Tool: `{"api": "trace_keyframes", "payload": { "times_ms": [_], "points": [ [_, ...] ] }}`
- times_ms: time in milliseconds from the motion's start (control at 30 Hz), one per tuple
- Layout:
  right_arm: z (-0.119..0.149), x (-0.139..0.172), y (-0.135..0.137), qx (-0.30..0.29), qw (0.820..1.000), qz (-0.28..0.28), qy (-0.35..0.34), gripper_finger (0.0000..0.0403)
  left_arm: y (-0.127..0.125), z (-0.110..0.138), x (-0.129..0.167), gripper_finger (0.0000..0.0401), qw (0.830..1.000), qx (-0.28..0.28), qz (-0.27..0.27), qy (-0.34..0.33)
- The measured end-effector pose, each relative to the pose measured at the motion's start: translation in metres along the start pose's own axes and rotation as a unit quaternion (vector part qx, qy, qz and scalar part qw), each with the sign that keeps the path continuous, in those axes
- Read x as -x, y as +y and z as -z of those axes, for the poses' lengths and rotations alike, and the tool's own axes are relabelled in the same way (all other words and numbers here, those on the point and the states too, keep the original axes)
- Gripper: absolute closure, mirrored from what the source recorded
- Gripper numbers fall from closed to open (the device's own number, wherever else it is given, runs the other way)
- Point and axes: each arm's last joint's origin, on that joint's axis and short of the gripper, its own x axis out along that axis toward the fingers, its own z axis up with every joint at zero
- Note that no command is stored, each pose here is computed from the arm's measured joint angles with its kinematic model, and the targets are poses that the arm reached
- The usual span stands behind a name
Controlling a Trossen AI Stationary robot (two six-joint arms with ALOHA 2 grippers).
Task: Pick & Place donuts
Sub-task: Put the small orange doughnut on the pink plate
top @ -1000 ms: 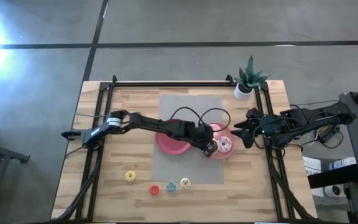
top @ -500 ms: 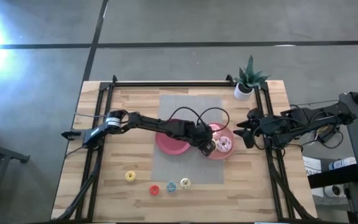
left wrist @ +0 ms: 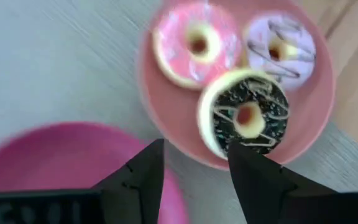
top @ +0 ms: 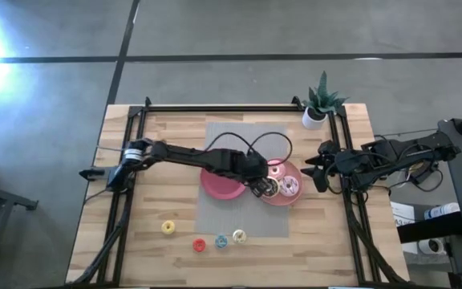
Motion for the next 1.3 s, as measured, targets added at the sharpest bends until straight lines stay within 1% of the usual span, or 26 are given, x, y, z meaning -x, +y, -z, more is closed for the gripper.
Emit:
{"api": "trace_keyframes", "payload": {
  "times_ms": [67, 167, 233, 300, 433, 533, 667, 767, 833, 967, 1033, 1200, 1300],
  "points": [
    [0.001, -0.001, 0.0, 0.001, 1.0, 0.002, 0.002, 0.0188, 0.005, 0.0, 0.02, 0.025, 0.999, -0.008, -0.031, -0.009],
    [0.002, -0.002, -0.001, -0.001, 1.0, 0.004, 0.004, 0.0188, 0.021, 0.006, 0.043, 0.025, 0.996, -0.006, -0.094, 0.009],
    [0.003, -0.003, -0.001, -0.002, 1.0, 0.004, 0.005, 0.0188, 0.041, 0.009, 0.053, 0.025, 0.992, 0.01, -0.119, 0.027],
    [0.004, -0.005, -0.001, -0.001, 1.0, 0.008, 0.008, 0.0188, 0.064, 0.014, 0.057, 0.025, 0.99, 0.033, -0.131, 0.046],
    [0.006, -0.008, -0.002, -0.006, 1.0, 0.012, 0.012, 0.0188, 0.113, 0.029, 0.062, 0.025, 0.984, 0.09, -0.136, 0.077],
    [0.007, -0.01, -0.002, -0.012, 1.0, 0.014, 0.017, 0.0188, 0.146, 0.042, 0.07, 0.025, 0.981, 0.129, -0.121, 0.08],
    [0.009, -0.011, -0.002, -0.021, 0.999, 0.015, 0.019, 0.0188, 0.181, 0.061, 0.076, 0.025, 0.98, 0.158, -0.101, 0.072],
    [0.009, -0.012, -0.002, -0.028, 0.999, 0.015, 0.02, 0.0188, 0.203, 0.078, 0.069, 0.025, 0.975, 0.183, -0.09, 0.083],
    [0.009, -0.012, -0.002, -0.028, 0.999, 0.015, 0.019, 0.0188, 0.215, 0.089, 0.061, 0.025, 0.972, 0.197, -0.089, 0.092],
    [0.008, -0.013, -0.001, -0.041, 0.999, 0.013, 0.016, 0.0188, 0.233, 0.105, 0.047, 0.025, 0.964, 0.218, -0.107, 0.105],
    [0.008, -0.013, -0.001, -0.049, 0.999, 0.015, 0.016, 0.0188, 0.237, 0.107, 0.042, 0.025, 0.965, 0.224, -0.099, 0.094],
    [0.008, -0.017, 0.002, -0.067, 0.997, 0.017, 0.015, 0.0188, 0.247, 0.106, 0.033, 0.025, 0.969, 0.22, -0.09, 0.072],
    [0.008, -0.02, 0.003, -0.07, 0.997, 0.02, 0.018, 0.0188, 0.254, 0.106, 0.028, 0.025, 0.968, 0.221, -0.087, 0.074]
  ]
}}
